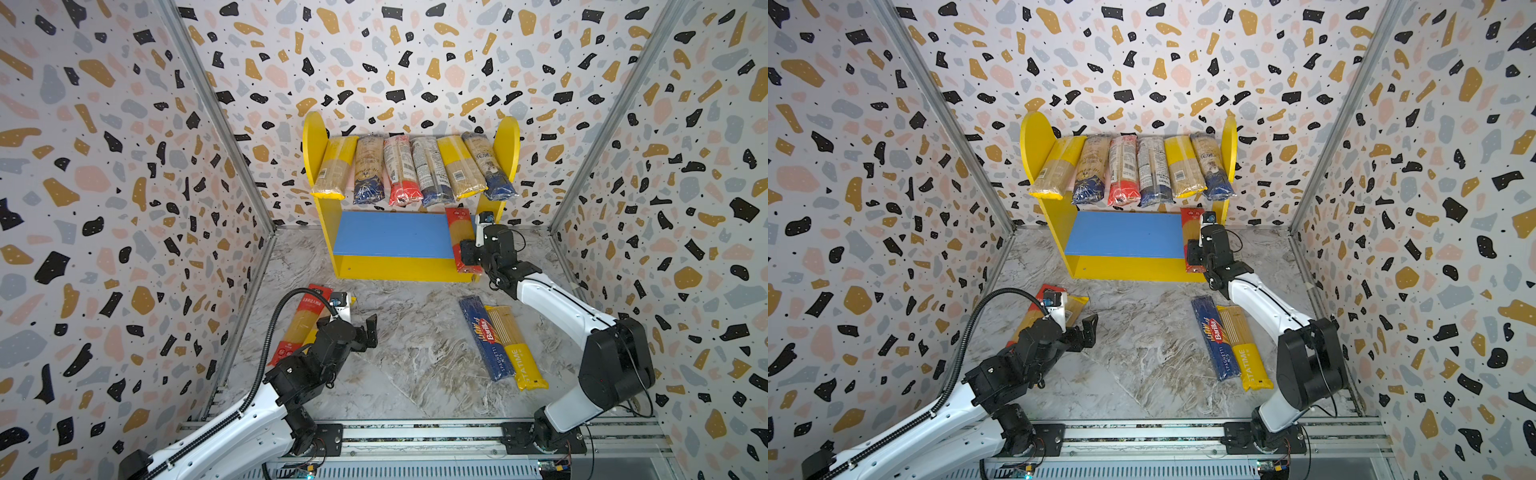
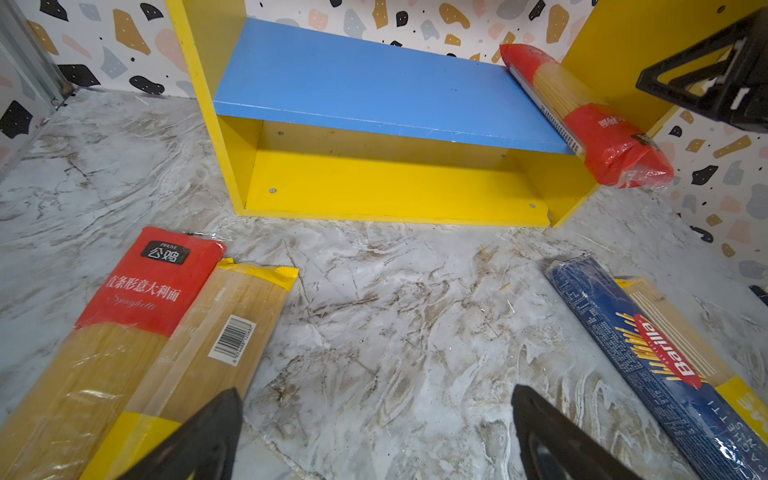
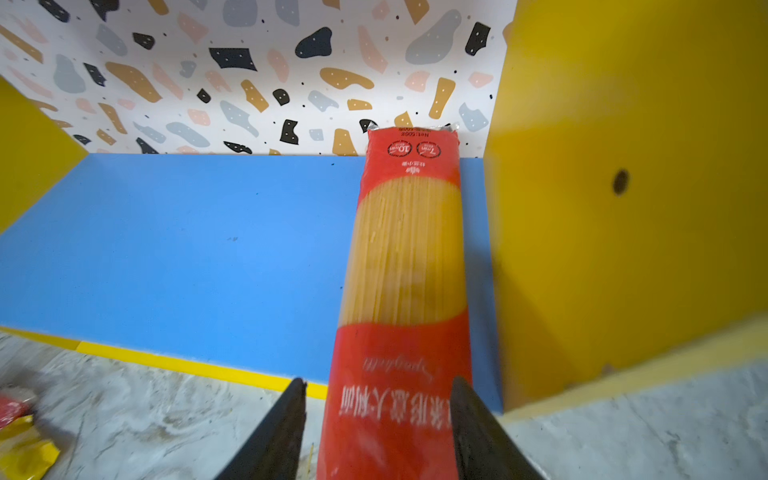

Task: Place and organize the pasta boxes and bags onto the shelf
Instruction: 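Lower the red-topped bag onto the blue shelf and open the right gripper, then withdraw the right gripper and lower it onto the blue Barilla box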

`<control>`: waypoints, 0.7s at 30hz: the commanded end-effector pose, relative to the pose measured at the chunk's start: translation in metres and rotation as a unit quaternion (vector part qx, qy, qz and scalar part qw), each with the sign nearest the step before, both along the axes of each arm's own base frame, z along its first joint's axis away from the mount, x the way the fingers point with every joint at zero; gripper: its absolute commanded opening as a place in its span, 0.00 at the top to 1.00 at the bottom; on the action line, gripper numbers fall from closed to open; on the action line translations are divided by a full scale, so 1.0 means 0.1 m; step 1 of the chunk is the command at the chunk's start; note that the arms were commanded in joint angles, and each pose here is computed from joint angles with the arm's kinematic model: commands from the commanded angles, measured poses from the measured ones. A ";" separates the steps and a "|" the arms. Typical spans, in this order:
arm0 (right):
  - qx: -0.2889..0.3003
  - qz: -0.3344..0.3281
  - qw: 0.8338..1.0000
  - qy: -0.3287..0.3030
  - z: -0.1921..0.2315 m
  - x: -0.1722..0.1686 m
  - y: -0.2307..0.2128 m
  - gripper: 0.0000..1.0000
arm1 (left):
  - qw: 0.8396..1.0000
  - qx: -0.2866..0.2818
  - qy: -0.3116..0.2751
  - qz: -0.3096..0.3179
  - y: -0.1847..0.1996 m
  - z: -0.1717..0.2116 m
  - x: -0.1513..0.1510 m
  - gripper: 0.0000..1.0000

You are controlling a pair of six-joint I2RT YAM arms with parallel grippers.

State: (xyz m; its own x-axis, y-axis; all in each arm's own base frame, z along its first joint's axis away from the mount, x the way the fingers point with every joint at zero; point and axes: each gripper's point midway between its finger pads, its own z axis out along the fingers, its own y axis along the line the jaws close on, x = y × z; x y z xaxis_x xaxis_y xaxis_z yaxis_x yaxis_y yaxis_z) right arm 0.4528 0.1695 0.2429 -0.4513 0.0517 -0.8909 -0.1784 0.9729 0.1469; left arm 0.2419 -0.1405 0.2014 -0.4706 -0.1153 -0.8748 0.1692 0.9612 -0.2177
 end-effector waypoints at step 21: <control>0.022 -0.017 0.990 0.140 -0.92 -1.62 -0.46 0.01 | 0.999 -0.041 0.007 -0.033 -0.55 -0.16 -0.08 0.01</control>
